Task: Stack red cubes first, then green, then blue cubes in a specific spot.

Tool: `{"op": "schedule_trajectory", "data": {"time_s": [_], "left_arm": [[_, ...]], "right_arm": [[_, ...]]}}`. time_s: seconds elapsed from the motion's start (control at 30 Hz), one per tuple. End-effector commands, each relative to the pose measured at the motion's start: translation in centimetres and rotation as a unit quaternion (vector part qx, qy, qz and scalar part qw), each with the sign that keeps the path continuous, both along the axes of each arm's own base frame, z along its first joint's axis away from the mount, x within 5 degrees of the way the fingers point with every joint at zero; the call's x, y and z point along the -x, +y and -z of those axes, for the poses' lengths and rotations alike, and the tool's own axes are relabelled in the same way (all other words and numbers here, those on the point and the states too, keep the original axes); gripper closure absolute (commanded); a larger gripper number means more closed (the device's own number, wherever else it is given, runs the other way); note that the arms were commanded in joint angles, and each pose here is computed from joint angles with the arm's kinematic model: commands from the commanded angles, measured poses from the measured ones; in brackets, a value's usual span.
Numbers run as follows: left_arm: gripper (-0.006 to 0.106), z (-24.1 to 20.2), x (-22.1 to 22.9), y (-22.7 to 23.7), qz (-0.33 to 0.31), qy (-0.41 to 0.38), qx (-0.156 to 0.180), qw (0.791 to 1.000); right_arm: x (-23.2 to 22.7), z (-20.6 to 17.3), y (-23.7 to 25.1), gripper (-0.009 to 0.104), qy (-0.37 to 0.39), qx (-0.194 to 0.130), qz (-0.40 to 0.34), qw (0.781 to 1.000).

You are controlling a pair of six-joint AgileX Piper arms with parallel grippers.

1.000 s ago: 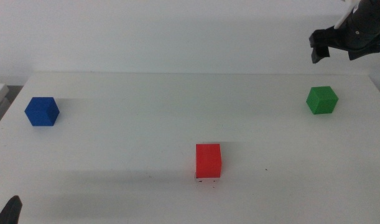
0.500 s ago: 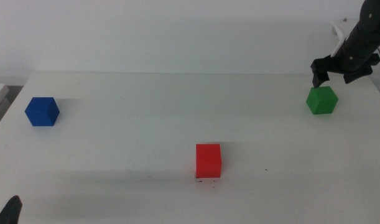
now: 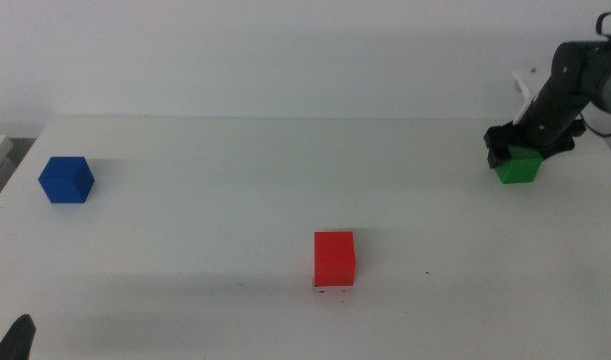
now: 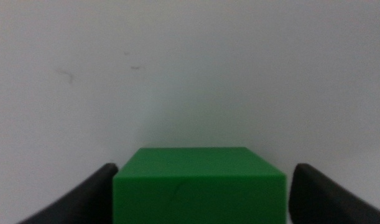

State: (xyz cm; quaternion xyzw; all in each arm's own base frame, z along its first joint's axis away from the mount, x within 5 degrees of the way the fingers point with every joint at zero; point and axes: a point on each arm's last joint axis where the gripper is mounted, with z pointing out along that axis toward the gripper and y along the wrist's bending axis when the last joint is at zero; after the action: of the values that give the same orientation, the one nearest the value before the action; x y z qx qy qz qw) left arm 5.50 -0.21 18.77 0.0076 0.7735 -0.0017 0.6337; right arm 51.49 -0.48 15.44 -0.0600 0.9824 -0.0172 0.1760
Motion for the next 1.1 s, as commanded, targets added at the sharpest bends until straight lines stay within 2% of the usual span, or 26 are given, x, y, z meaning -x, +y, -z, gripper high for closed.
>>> {"op": "schedule_trajectory", "data": {"time_s": [0.0,0.1,0.17,0.2,0.33,0.4,0.47,0.6,0.67,0.8,0.83,0.9,1.07], "left_arm": [[0.007,-0.1,0.0,0.0,-0.001,-0.008,-0.001,1.000],[0.007,-0.1,0.0,0.0,-0.001,-0.008,-0.001,1.000],[0.007,-0.1,0.0,0.0,-0.001,-0.008,-0.001,1.000],[0.007,-0.1,0.0,0.0,-0.001,-0.008,-0.001,1.000],[0.007,-0.1,0.0,0.0,-0.001,-0.008,-0.001,1.000],[0.007,-0.1,0.0,0.0,-0.001,-0.008,-0.001,1.000],[0.007,-0.1,0.0,0.0,-0.001,-0.008,-0.001,1.000],[0.007,-0.1,0.0,0.0,-0.001,-0.008,-0.001,1.000],[0.007,-0.1,0.0,0.0,-0.001,-0.008,-0.001,1.000],[0.007,-0.1,0.0,0.0,-0.001,-0.008,-0.001,1.000],[0.007,-0.1,0.0,0.0,-0.001,-0.008,-0.001,1.000],[0.007,-0.1,0.0,0.0,-0.001,-0.008,-0.001,1.000],[0.007,-0.1,0.0,0.0,-0.002,-0.008,0.000,1.000]], "right_arm": [[-0.3,-0.1,-0.4,0.028,-0.013,0.004,0.000,1.000],[-0.4,-0.9,-0.4,0.071,-0.026,-0.009,0.025,0.999],[-0.1,-1.9,0.2,0.094,-0.024,-0.017,0.029,0.999],[0.1,-3.0,0.7,0.097,-0.027,-0.017,0.032,0.999],[2.3,-8.2,3.8,0.088,-0.032,0.020,0.070,0.997],[4.0,-10.6,6.5,0.087,-0.044,0.030,0.077,0.996],[6.2,-12.6,10.4,0.087,-0.054,0.022,0.073,0.996],[12.1,-15.1,18.8,0.087,-0.053,-0.018,0.053,0.997],[14.7,-15.6,22.4,0.087,-0.049,-0.017,0.043,0.998],[18.7,-15.8,28.1,0.087,-0.088,-0.008,0.026,0.996],[19.5,-15.7,29.1,0.087,-0.086,-0.014,0.022,0.996],[20.3,-15.3,30.0,0.087,-0.065,-0.036,0.025,0.997],[20.1,-13.1,30.9,0.087,-0.050,-0.016,0.030,0.998]]}}
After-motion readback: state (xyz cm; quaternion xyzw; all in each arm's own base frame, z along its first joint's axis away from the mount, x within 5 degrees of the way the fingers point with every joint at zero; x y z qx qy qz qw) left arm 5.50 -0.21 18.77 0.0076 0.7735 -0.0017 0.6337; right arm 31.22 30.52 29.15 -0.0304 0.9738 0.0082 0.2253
